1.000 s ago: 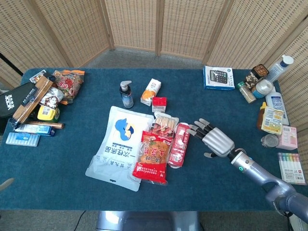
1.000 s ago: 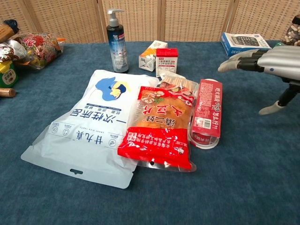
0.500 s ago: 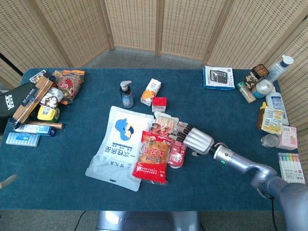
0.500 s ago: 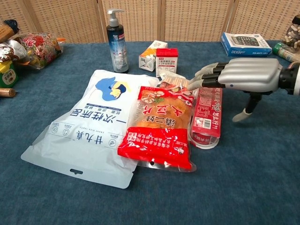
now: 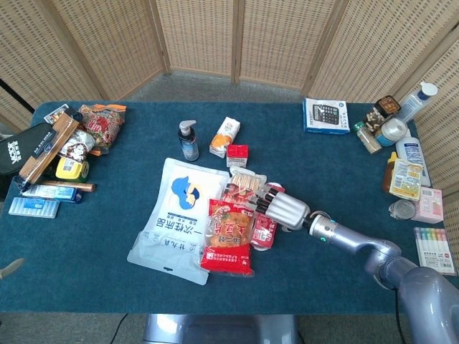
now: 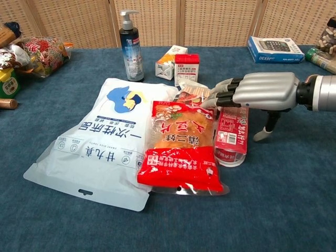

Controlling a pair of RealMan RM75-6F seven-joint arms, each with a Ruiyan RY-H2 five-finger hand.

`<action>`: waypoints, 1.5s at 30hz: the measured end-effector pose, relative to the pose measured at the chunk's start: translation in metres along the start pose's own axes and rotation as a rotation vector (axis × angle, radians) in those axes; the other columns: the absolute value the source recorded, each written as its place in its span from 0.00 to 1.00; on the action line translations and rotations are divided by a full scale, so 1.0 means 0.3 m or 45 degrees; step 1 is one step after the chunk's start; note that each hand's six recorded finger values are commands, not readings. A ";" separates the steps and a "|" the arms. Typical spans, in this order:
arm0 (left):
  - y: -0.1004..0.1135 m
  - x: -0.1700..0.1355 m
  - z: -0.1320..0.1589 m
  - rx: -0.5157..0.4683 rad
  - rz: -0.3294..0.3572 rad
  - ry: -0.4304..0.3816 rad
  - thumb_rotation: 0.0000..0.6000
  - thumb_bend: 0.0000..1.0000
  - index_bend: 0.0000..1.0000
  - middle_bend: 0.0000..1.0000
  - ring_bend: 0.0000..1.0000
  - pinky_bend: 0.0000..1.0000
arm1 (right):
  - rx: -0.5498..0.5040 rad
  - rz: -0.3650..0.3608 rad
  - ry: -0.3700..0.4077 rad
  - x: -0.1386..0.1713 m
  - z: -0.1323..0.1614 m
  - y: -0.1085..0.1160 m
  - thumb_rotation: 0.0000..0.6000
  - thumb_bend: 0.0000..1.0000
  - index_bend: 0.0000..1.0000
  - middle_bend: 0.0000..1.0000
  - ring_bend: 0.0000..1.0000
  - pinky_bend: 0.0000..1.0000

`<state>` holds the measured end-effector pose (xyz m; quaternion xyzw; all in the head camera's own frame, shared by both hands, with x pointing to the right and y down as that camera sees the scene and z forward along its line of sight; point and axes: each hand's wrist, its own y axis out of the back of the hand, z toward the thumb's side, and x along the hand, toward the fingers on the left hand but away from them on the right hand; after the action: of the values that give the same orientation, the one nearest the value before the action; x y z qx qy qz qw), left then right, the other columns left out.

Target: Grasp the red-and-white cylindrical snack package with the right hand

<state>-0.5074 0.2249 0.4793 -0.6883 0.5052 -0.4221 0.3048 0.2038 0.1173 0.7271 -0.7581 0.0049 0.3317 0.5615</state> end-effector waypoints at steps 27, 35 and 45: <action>-0.013 0.004 0.016 -0.006 -0.020 -0.027 1.00 0.06 0.11 0.00 0.00 0.00 | -0.157 -0.145 -0.034 0.118 -0.046 0.068 1.00 0.28 0.52 0.63 0.47 0.39; -0.014 0.004 0.030 -0.023 -0.025 -0.052 1.00 0.06 0.11 0.00 0.00 0.00 | -0.113 -0.221 -0.069 0.165 -0.066 0.195 1.00 0.28 0.53 0.63 0.47 0.39; -0.001 -0.004 0.038 -0.049 -0.021 -0.077 1.00 0.06 0.11 0.00 0.00 0.00 | -0.066 -0.364 -0.097 0.170 -0.056 0.468 1.00 0.27 0.52 0.63 0.47 0.39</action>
<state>-0.4974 0.2260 0.4739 -0.7105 0.4982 -0.3939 0.3032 0.1985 0.0697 0.5847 -0.7521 -0.1328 0.2771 0.5831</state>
